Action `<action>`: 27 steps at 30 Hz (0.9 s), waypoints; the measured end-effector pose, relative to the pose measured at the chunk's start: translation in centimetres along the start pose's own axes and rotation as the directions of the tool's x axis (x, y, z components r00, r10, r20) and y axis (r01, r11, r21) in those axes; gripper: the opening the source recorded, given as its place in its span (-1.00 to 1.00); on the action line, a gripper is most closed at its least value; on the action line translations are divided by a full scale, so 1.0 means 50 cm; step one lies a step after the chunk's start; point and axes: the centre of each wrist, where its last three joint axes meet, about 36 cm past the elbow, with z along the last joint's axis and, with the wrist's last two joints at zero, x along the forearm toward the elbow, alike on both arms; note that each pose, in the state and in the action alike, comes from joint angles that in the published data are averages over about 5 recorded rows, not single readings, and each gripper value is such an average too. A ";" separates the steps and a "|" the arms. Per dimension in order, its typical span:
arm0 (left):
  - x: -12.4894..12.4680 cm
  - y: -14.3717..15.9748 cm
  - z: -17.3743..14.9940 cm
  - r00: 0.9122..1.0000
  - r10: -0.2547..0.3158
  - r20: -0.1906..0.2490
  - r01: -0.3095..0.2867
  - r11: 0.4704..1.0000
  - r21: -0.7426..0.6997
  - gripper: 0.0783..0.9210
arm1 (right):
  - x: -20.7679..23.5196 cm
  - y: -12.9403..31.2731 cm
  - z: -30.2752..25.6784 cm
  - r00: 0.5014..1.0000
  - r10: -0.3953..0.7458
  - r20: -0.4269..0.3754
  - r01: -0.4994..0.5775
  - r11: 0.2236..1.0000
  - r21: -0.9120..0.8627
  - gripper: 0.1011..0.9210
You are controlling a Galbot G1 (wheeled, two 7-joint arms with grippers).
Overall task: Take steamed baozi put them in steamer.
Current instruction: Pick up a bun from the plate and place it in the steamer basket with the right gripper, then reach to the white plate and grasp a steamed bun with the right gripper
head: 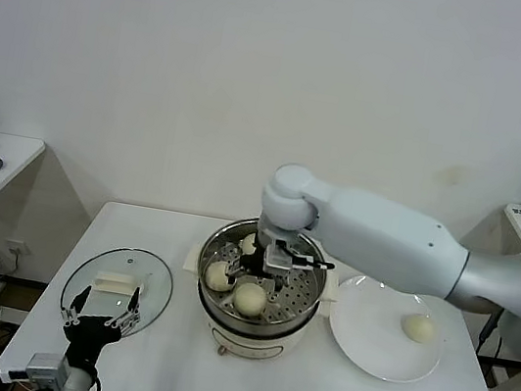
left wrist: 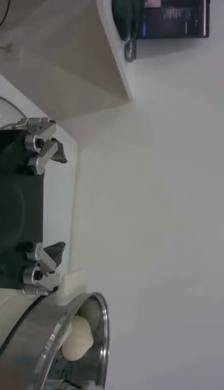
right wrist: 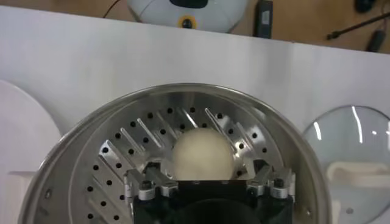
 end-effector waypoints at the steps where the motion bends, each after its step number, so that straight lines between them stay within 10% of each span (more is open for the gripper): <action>1: 0.000 0.000 0.000 1.000 0.001 -0.001 -0.001 1.000 0.000 0.77 | 0.014 0.010 0.005 1.000 0.011 -0.006 -0.011 1.000 -0.023 0.76; 9: 0.005 0.005 0.001 1.000 0.008 -0.008 -0.008 1.000 -0.010 0.77 | 0.128 0.173 0.071 0.987 0.143 -0.071 -0.160 0.891 -0.426 0.76; 27: 0.014 0.012 0.004 0.999 0.043 -0.029 -0.042 0.999 0.010 0.77 | 0.091 0.664 0.070 0.973 0.101 -0.209 -0.217 0.073 -0.973 0.76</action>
